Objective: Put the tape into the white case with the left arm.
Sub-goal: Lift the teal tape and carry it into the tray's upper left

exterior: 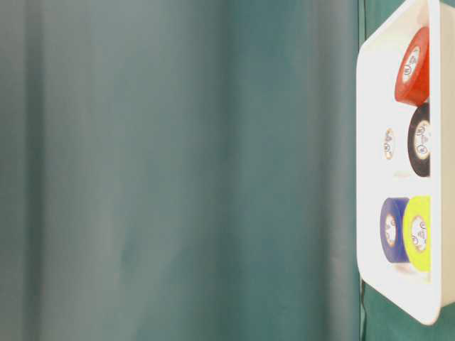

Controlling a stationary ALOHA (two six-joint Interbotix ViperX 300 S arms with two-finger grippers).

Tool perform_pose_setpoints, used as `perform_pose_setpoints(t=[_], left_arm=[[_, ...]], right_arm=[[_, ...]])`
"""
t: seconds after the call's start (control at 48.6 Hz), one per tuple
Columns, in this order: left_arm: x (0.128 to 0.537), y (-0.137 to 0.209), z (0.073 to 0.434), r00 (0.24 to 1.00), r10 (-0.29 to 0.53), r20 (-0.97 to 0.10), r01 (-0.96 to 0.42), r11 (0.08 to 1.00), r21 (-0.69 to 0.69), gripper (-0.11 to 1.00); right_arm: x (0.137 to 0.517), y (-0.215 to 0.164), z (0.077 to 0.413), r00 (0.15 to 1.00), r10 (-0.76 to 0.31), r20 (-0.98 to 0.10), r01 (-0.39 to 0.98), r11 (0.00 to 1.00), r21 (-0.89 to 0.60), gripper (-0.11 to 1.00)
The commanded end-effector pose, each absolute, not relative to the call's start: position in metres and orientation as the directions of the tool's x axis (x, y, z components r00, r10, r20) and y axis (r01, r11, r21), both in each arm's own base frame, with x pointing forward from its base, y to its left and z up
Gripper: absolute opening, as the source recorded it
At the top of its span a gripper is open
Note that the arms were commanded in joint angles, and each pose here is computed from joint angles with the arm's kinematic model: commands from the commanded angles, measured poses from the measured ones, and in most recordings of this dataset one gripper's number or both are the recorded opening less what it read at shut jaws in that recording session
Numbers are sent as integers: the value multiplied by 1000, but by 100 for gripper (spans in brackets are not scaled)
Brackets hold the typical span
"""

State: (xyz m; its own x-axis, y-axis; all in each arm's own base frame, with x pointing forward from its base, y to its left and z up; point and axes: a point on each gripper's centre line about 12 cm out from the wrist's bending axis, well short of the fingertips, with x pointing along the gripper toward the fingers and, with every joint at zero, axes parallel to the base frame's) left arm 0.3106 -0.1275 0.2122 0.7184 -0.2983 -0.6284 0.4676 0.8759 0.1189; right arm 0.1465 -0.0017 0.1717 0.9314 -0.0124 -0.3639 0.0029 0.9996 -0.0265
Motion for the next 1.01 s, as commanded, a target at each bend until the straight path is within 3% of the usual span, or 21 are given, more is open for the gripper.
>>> perform_pose_setpoints(t=[0.0,0.391,0.987], left_arm=[[325,-110,227,775,-266,-573,408,903,132,24],[362,-9,226,861,-22,-508,108,984,142,24],[429,78,227,881,161,-444,-104,983,150,24]], right_arm=[[149,-2,175,935,-13,-355,5,1000,-25,-9],[149,-2,175,935,-13,-355,4,1000,-25,-9],[149,-2,175,935,-13,-355,4,1000,-25,-9]])
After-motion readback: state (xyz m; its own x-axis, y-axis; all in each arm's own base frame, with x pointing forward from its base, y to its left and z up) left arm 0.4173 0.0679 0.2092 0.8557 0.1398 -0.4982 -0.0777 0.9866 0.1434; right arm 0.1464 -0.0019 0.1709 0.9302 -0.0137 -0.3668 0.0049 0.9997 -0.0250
